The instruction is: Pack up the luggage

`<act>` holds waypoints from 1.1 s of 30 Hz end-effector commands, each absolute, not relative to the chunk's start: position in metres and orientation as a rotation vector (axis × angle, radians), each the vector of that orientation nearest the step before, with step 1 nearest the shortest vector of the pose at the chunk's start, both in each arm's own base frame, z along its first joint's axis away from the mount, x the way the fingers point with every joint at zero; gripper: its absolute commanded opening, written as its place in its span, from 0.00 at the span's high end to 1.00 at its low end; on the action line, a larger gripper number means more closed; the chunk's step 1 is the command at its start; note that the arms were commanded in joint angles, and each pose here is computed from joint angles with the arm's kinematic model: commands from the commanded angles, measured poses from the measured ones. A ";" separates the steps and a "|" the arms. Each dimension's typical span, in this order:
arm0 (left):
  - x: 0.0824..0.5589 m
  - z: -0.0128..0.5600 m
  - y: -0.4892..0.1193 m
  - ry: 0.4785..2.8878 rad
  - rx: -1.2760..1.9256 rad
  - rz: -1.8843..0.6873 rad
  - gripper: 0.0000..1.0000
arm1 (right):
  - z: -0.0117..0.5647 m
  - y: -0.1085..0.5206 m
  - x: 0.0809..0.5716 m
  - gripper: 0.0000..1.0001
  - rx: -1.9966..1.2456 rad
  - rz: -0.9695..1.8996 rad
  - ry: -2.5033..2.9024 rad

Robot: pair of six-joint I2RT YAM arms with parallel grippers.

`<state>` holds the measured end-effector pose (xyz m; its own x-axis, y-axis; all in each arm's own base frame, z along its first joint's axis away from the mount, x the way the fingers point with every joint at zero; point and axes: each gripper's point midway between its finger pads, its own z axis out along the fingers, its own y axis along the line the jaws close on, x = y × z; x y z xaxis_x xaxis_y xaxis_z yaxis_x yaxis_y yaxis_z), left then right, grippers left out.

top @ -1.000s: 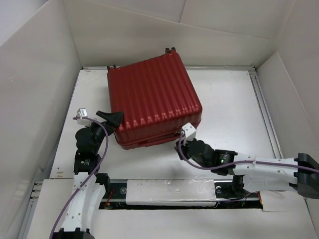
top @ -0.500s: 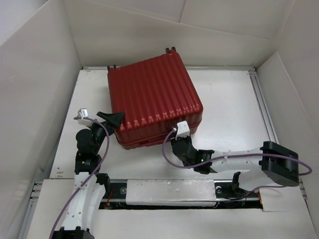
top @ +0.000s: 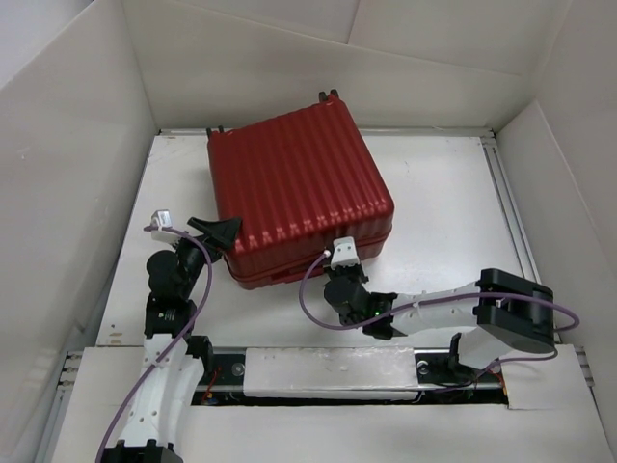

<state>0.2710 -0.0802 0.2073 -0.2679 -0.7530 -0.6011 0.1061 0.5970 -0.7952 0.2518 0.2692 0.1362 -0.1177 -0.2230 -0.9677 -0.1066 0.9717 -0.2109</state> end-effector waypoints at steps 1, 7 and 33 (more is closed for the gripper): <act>0.244 0.158 -0.112 1.875 -0.464 -1.034 0.19 | 0.170 0.292 0.261 1.00 -0.116 0.049 1.627; 0.243 0.170 -0.125 1.825 -0.417 -1.140 0.68 | 0.188 0.339 0.214 1.00 -0.219 0.331 1.618; 0.214 0.208 -0.137 1.938 -0.126 -1.105 0.46 | 0.202 0.478 0.059 1.00 -0.447 0.923 1.715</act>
